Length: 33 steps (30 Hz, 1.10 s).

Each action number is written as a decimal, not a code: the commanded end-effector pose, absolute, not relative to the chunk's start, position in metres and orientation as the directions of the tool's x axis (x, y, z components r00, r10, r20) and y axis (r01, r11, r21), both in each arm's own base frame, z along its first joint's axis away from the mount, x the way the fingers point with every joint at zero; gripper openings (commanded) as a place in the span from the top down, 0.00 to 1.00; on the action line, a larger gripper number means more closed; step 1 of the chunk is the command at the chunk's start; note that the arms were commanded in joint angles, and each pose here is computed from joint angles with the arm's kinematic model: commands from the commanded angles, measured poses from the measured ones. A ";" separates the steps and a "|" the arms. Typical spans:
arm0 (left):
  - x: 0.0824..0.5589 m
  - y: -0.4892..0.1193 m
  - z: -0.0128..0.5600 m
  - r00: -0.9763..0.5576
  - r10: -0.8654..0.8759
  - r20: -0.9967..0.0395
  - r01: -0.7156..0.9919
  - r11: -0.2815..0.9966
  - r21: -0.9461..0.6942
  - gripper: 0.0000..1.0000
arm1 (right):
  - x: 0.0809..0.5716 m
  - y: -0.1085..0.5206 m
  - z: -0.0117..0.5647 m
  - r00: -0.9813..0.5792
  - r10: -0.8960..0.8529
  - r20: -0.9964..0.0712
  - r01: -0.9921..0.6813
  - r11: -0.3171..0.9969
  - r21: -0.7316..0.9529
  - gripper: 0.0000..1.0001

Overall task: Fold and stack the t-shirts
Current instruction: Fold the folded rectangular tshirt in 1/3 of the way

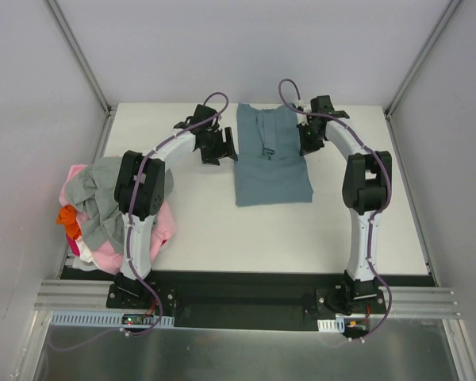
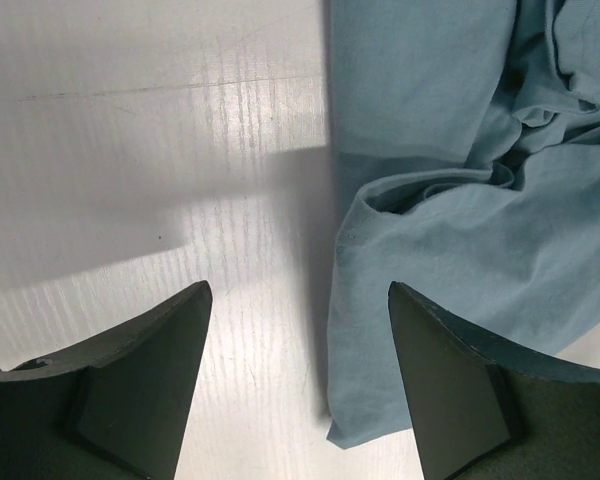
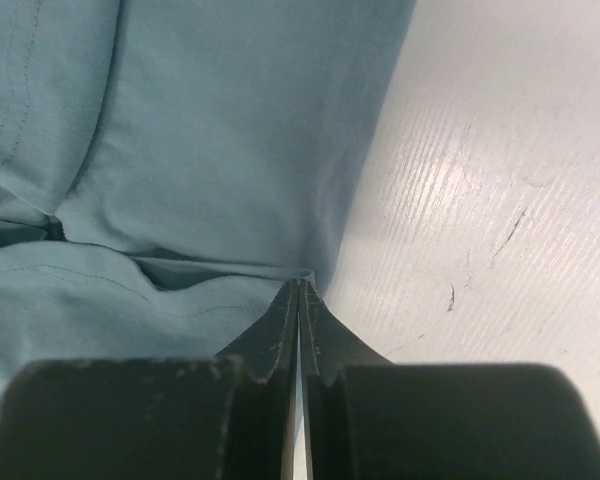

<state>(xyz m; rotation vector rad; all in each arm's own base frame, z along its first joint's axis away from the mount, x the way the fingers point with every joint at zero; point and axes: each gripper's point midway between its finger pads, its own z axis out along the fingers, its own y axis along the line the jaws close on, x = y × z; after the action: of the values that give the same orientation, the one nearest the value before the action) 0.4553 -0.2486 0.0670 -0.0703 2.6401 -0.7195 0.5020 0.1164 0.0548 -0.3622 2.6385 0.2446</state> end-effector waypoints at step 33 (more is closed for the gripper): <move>0.470 -0.249 0.090 -0.896 -0.165 -0.412 0.091 0.840 -0.535 0.28 | 0.525 0.102 0.097 -0.811 -0.124 -0.572 -0.220 0.970 0.102 0.99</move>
<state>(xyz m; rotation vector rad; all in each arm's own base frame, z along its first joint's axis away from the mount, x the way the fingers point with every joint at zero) 0.4542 -0.2450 0.0624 -0.0802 2.6474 -0.7171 0.5168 0.1111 0.0903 -0.2871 2.5450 0.2363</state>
